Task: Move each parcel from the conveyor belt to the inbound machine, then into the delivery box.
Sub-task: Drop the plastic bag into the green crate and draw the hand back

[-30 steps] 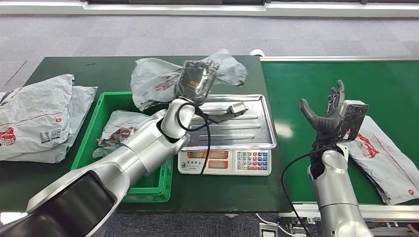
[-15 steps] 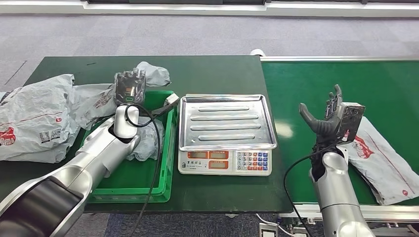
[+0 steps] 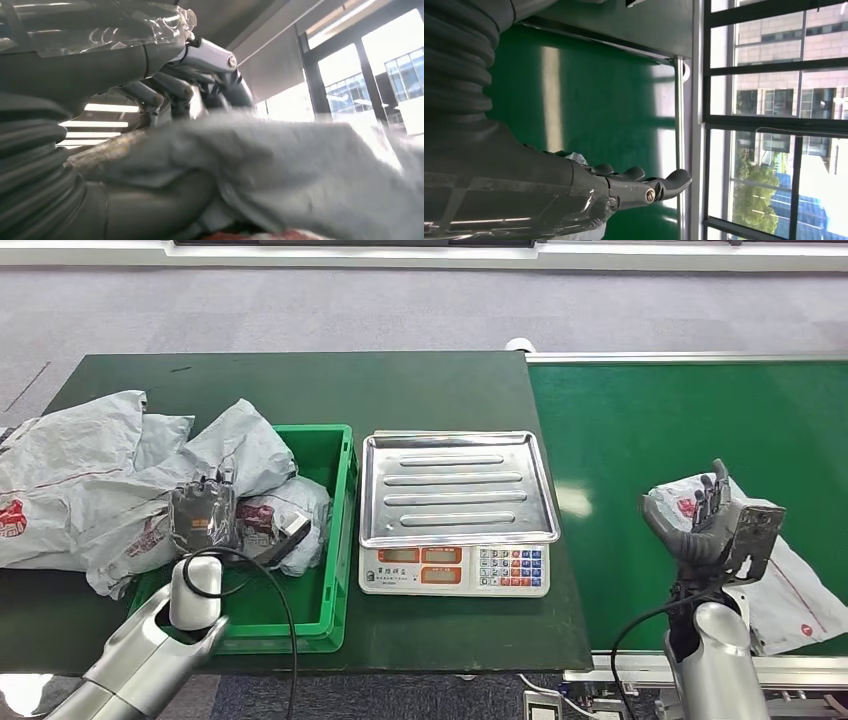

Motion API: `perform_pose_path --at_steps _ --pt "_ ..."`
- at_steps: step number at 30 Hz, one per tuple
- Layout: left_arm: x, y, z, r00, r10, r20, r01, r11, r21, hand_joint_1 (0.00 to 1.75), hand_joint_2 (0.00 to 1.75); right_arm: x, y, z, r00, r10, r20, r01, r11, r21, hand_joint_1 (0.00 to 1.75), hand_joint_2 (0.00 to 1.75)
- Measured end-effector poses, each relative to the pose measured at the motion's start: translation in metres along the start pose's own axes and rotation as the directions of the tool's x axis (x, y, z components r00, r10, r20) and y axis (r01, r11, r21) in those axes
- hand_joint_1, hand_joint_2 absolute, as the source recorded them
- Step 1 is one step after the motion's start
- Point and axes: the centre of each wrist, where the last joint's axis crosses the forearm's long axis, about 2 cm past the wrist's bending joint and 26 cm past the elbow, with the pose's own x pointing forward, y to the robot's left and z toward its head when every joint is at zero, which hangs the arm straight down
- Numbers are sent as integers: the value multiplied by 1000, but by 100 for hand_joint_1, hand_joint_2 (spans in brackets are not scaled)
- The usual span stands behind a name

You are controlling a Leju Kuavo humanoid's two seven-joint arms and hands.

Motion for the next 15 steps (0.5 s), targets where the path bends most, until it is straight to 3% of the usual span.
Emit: perform_pose_path --at_steps 8,13,15 --pt "8 22 18 995 92 41 -95 993 68 0 175 6 0 -1 1000 15 24 -15 1000 12 0 175" --pt "15 34 6 954 215 211 -244 962 125 0 175 13 4 -12 999 29 36 -30 999 12 0 175" --pt "19 37 -4 913 312 264 -344 935 86 0 175 16 7 -17 999 28 41 -28 1000 13 0 87"
